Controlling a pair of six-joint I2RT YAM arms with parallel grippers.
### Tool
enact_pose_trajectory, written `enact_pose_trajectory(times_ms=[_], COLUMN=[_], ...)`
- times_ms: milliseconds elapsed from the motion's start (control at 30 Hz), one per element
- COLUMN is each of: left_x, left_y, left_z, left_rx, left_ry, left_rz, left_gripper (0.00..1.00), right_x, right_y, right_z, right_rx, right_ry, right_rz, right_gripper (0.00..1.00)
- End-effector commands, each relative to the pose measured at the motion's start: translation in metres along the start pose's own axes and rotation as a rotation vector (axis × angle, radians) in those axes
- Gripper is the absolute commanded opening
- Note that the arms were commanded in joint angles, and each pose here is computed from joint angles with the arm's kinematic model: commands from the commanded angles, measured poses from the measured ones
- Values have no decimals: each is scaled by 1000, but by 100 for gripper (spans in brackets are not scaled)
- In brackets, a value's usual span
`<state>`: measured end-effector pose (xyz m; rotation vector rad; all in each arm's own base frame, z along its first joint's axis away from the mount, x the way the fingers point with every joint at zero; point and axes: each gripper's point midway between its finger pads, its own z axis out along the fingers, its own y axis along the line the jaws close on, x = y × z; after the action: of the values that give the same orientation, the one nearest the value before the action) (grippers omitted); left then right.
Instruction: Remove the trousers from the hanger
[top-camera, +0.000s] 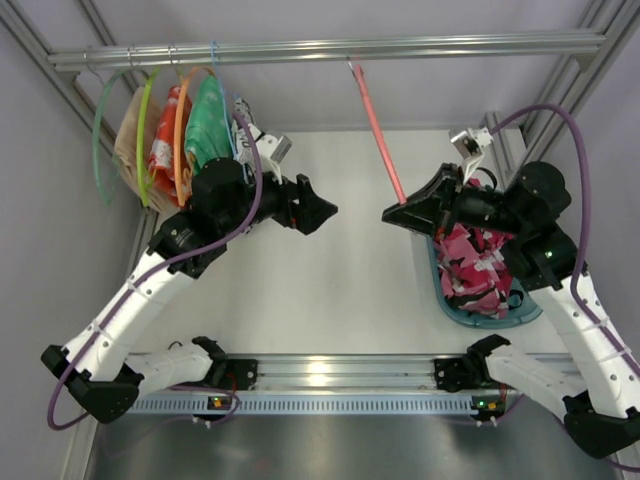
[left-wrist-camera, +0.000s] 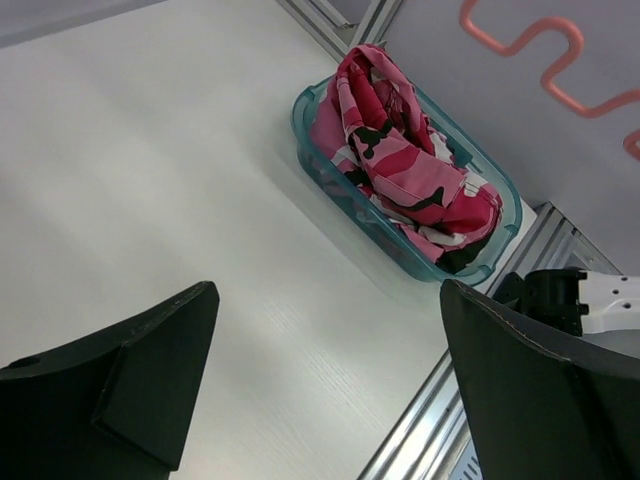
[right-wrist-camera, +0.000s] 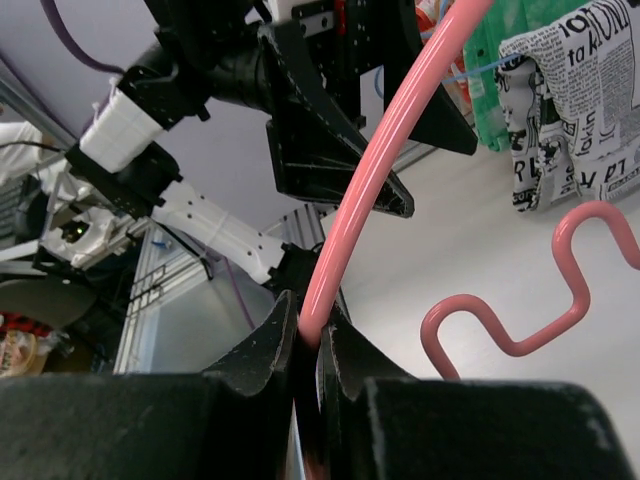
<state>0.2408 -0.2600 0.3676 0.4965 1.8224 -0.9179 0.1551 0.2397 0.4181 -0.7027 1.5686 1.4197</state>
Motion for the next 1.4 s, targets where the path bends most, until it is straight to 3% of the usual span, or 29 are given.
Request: enact_pose_trajectory(times_ms=[0,533,633,900,1067,1200,1267,1367], left_x=[-34,-60,-58,-57,-53,-49,-49,-47], left_y=[-20,-37,-36,-32,-29,-26,-25,-22], left_z=[-7,6,8,10,14,16,16,16], left_rx=[89,158,155,139,135,128,124,106], left_ry=[-95,-138,-132,-129,-120,-111,-111,-113], left_rz=[90,-15,-31,-46,-47,-47,-43,-36], left_gripper=[99,98,99,98,98,99,99,99], right_x=[-60,-132,-131,-128,-104,-51,-43,-28], right_y=[32,-15,-43,-68,-80,-113,-115,-125], right_z=[-3,8,0,-5,-1,0,-3,-9], right_rx=[-72,74,191,272,230,223,215,264], right_ry=[-148,-319,-336,-348,-320,-273,-284,-295], right_rz=[-96,280,457,598,533,511,421,340], right_gripper=[0,0,0,0,0,0,1,9])
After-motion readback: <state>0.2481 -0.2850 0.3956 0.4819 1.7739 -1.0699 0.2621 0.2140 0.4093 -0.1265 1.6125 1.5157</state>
